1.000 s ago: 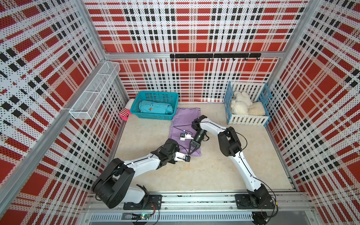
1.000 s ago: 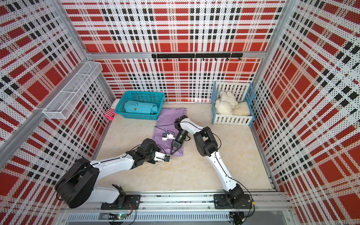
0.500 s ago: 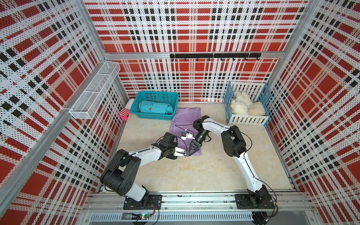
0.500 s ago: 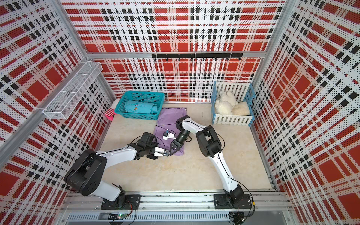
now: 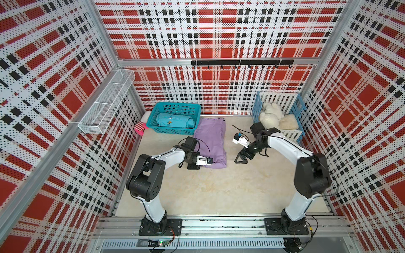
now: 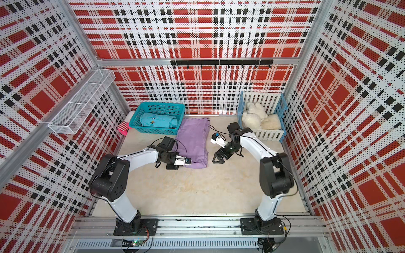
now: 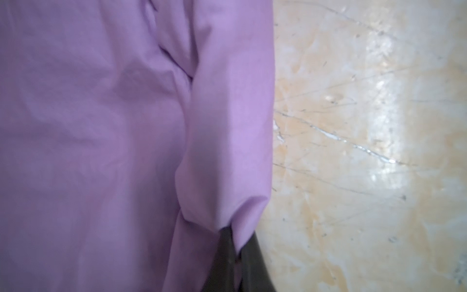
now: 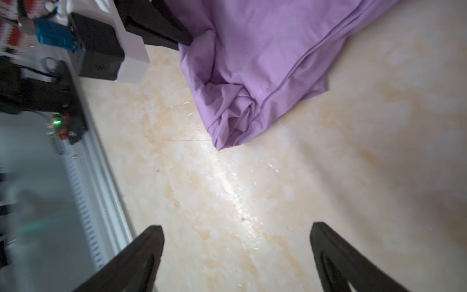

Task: Roll up the long pants
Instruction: Roll the long pant at the center of the board.

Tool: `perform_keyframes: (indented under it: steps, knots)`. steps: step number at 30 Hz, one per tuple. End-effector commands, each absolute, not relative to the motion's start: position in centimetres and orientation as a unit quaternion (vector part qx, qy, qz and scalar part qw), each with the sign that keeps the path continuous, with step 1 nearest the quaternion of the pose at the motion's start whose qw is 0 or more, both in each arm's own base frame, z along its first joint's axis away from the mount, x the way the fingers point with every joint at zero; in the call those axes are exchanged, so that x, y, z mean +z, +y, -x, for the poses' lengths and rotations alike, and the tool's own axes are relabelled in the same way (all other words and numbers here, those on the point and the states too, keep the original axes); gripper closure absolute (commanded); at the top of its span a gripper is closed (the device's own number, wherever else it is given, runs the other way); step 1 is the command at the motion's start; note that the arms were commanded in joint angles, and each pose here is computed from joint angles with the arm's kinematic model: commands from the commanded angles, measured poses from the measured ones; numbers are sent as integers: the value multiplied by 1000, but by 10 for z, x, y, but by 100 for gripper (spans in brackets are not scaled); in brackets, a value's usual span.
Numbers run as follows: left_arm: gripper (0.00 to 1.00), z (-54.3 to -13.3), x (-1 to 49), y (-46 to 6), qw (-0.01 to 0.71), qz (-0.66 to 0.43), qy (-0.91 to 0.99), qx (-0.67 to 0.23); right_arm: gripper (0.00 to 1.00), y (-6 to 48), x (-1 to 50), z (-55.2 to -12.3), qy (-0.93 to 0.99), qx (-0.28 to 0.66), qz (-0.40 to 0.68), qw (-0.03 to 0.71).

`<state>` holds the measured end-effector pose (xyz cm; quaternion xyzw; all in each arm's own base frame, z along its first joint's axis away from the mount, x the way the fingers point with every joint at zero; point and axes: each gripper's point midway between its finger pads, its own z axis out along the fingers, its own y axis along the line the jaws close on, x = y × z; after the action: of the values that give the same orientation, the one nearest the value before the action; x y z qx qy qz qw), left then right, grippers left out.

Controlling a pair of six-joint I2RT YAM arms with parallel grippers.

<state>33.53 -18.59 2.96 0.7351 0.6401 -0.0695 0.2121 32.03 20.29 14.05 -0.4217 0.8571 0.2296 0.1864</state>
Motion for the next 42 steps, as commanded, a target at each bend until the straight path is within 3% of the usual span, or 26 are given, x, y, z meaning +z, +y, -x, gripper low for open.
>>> perform_keyframes:
  steps: [1, 3, 6, 11, 18, 22, 26, 29, 42]
  knots:
    - [100, -324, 20, -188, 141, -716, 670, -138, 2, 200, 195, -336, 829, 51, 420, 366]
    - [100, -329, 20, -192, 102, -704, 683, -168, 2, 213, 220, -312, 781, 31, 446, 436]
    - [100, -336, 17, -203, 61, -687, 693, -210, 2, 215, 235, -291, 760, 62, 436, 478]
    - [100, -347, 10, -209, 7, -666, 703, -248, 1, 220, 211, -261, 747, 58, 483, 452]
    - [100, -387, 8, -209, 27, -646, 723, -245, 1, 244, 149, -270, 736, -29, 565, 373]
    - [100, -405, 5, -209, 42, -645, 725, -238, 16, 266, 138, -290, 720, -49, 585, 369]
    - [100, -420, 3, -206, 53, -641, 733, -223, 40, 283, 135, -318, 695, -87, 599, 389]
    - [100, -431, 6, -201, 64, -631, 744, -212, 46, 296, 130, -333, 669, -106, 613, 406]
    - [100, -432, -6, -195, 61, -625, 741, -237, 35, 324, 82, -372, 610, -174, 652, 416]
